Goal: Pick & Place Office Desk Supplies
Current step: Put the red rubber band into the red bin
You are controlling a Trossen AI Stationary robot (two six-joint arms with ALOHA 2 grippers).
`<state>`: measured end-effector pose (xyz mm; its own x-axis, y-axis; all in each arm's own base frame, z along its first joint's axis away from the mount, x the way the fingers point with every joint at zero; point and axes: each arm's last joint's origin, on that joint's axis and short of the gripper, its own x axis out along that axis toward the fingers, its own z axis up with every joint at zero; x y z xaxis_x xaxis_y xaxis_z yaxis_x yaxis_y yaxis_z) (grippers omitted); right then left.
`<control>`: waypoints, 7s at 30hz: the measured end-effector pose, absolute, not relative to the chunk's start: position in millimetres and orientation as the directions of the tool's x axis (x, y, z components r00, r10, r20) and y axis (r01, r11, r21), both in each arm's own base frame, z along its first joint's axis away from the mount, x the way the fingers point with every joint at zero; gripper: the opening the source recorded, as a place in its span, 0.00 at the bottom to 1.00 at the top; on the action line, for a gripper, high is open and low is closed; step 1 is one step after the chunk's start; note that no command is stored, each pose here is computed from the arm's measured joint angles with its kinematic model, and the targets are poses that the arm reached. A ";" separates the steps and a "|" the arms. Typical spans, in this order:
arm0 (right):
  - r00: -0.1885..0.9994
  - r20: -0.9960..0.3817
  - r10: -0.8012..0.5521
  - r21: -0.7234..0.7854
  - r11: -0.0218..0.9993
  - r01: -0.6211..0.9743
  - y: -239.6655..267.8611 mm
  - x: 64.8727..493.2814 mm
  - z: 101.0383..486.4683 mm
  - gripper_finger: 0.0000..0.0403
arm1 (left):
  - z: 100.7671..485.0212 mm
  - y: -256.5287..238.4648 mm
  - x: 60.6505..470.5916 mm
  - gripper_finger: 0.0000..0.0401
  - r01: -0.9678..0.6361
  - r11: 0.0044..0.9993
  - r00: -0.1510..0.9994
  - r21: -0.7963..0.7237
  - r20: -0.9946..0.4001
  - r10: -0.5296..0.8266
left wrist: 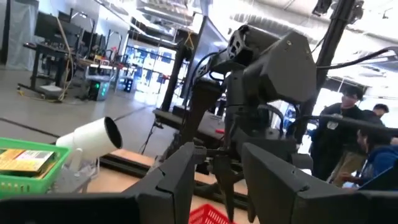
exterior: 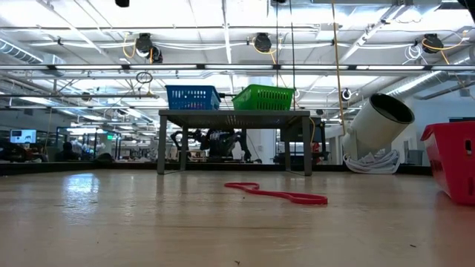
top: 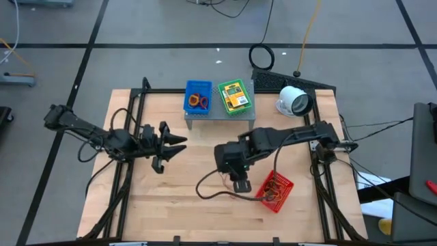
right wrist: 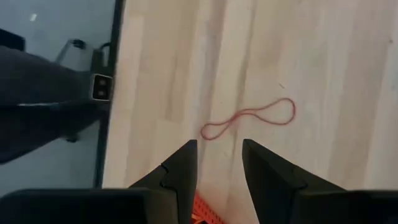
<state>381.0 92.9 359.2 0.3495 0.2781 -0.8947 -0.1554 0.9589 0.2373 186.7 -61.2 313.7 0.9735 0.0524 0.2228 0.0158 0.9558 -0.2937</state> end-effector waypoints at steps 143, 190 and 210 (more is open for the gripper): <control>0.016 -0.998 0.062 0.062 0.846 0.530 95.1 444.1 146.6 0.26 | 319.8 -73.0 130.5 0.35 0.240 0.919 0.968 -0.314 0.143 -0.204; 0.314 -0.936 -0.159 0.126 0.682 0.720 130.0 284.7 373.1 0.00 | 320.0 -72.9 130.4 0.35 0.241 0.917 0.968 -0.318 0.144 -0.204; 0.091 -0.994 -0.059 0.022 0.707 0.707 182.8 253.8 294.3 0.00 | 322.2 -72.3 130.3 0.35 0.246 0.903 0.966 -0.352 0.166 -0.198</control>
<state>253.8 182.8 294.3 0.0906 -0.0592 -0.9941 0.7072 0.7066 0.0224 130.3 -72.3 322.2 0.9660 -0.1979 0.1664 0.2457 0.9031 -0.3523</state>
